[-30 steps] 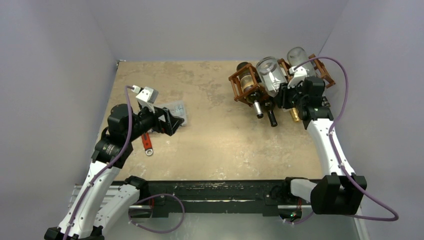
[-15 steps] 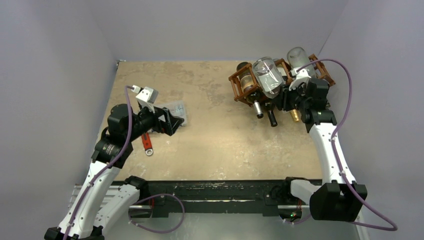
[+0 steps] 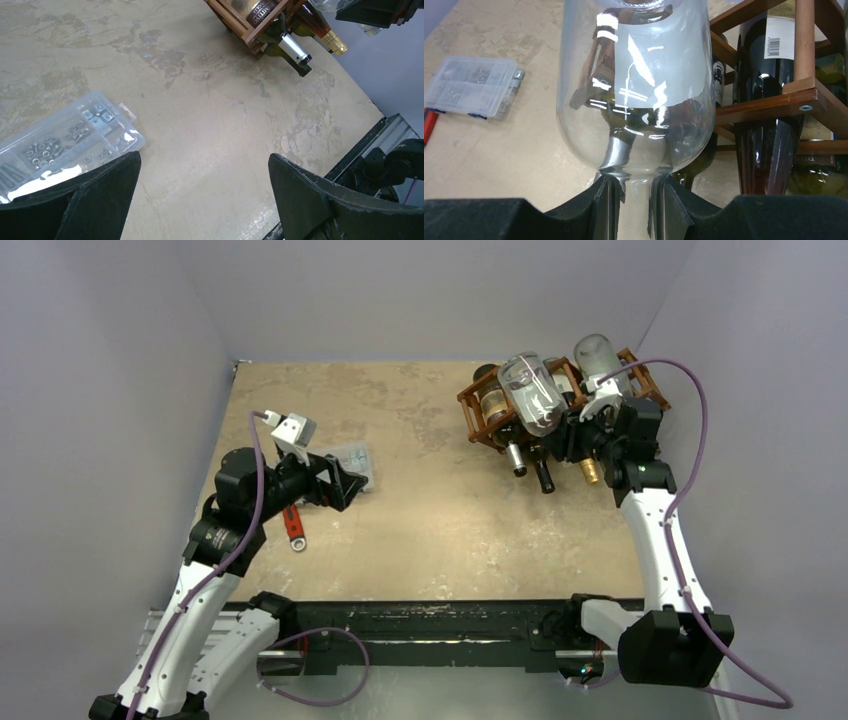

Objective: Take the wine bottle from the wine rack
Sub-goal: Pick up the wine bottle from the wine rack.

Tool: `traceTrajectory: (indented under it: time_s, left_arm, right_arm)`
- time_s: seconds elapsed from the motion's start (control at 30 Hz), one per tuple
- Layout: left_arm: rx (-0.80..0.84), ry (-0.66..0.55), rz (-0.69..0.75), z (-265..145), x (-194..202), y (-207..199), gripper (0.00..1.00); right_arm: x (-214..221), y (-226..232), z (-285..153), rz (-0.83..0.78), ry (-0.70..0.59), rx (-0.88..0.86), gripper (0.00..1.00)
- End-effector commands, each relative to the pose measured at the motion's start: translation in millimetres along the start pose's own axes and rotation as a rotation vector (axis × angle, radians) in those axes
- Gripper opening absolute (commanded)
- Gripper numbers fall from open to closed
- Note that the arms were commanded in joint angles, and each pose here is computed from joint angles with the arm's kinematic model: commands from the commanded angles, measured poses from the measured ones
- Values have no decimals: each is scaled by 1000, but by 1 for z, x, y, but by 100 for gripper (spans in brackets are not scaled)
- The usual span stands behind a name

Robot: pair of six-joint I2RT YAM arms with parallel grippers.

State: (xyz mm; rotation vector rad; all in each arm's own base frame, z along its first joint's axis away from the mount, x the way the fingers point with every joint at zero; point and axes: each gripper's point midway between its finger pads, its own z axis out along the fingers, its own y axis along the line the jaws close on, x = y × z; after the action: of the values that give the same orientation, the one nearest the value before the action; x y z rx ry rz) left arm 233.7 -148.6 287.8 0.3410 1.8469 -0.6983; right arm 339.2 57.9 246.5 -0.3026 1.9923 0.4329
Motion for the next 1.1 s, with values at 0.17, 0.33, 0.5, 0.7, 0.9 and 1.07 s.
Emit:
traceTrajectory:
  time_s: [0.17,0.33,0.5,0.7,0.9,1.07]
  left_arm:
    - [-9,-17,28,1,-5,4,100]
    - [-13,-17,27,1,-5,4,100]
    - [-12,-17,27,1,-5,4,100]
    - [-14,-14,27,2,-4,5,100]
    - [-16,-16,28,1,-4,5,100]
    - [-14,-16,27,1,-4,5,100]
  right_arm:
    - [-98,46,-39,-204,-326,-165,0]
    - [-98,53,-41,-212,-325,-200,0]
    - [-97,62,-44,-219,-321,-253,0]
    - [-92,75,-46,-226,-310,-333,0]
    - [-87,83,-48,-233,-300,-386,0]
    - [-82,89,-49,-243,-292,-432,0]
